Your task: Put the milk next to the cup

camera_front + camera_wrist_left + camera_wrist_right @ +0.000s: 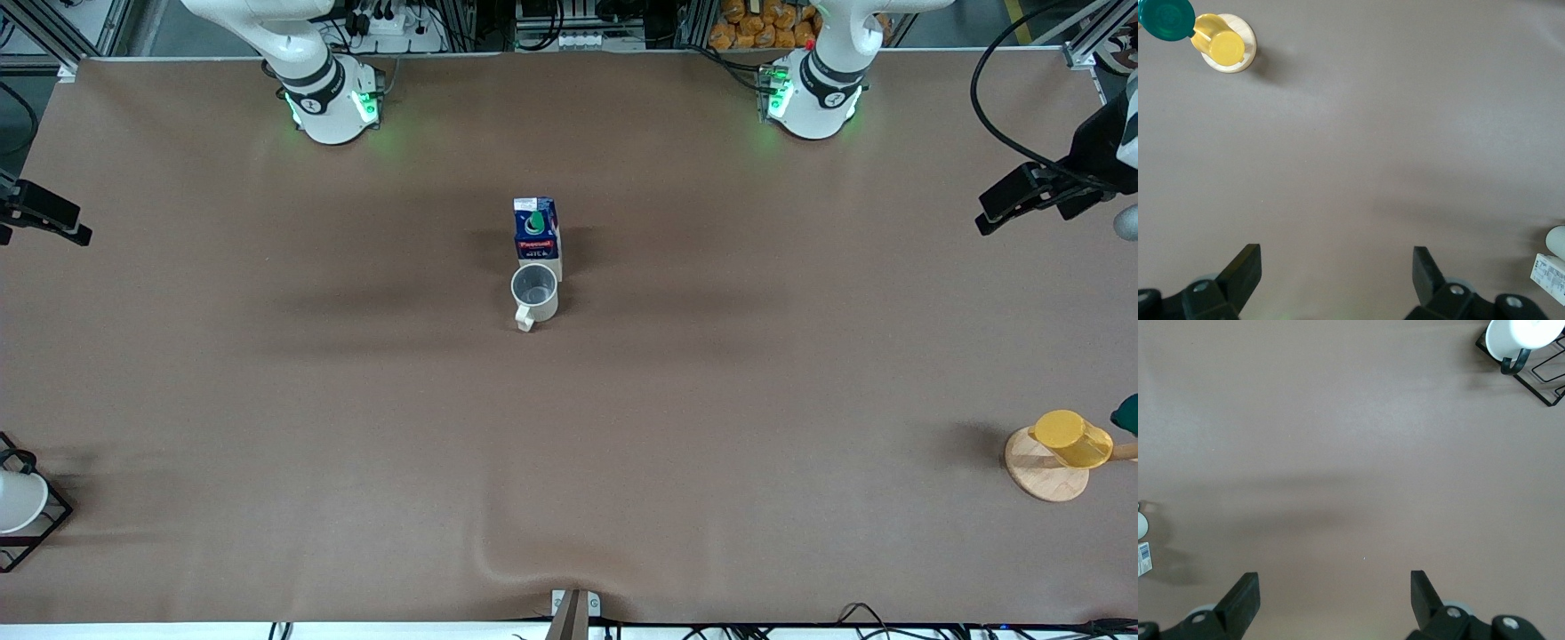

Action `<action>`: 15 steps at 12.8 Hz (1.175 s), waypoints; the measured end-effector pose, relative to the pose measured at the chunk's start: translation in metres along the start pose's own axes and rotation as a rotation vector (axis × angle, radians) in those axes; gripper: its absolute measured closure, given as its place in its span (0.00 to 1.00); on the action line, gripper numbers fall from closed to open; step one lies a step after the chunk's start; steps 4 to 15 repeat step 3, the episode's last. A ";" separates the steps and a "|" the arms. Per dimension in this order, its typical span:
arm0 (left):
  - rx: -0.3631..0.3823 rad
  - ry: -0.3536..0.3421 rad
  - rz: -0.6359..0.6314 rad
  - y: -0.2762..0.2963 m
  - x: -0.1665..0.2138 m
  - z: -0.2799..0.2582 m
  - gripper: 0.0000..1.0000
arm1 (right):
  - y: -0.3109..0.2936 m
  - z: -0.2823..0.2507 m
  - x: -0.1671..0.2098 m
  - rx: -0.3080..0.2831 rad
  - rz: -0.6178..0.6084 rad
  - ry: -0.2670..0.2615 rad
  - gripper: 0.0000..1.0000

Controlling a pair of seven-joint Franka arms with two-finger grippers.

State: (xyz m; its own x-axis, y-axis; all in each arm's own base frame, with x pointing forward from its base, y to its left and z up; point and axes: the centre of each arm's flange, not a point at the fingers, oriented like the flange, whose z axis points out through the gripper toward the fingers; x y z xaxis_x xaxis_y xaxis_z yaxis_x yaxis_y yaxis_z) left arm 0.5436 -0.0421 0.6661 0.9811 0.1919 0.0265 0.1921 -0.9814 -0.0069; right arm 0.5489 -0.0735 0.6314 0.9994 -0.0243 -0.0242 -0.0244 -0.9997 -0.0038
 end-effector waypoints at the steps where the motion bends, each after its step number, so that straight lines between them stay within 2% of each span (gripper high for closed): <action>1: 0.000 0.001 -0.002 -0.001 -0.001 -0.001 0.00 | 0.000 0.000 0.000 0.000 0.000 0.000 0.00; 15: 0.001 -0.001 -0.018 -0.010 0.001 0.000 0.00 | -0.002 0.000 0.000 0.000 -0.003 0.002 0.00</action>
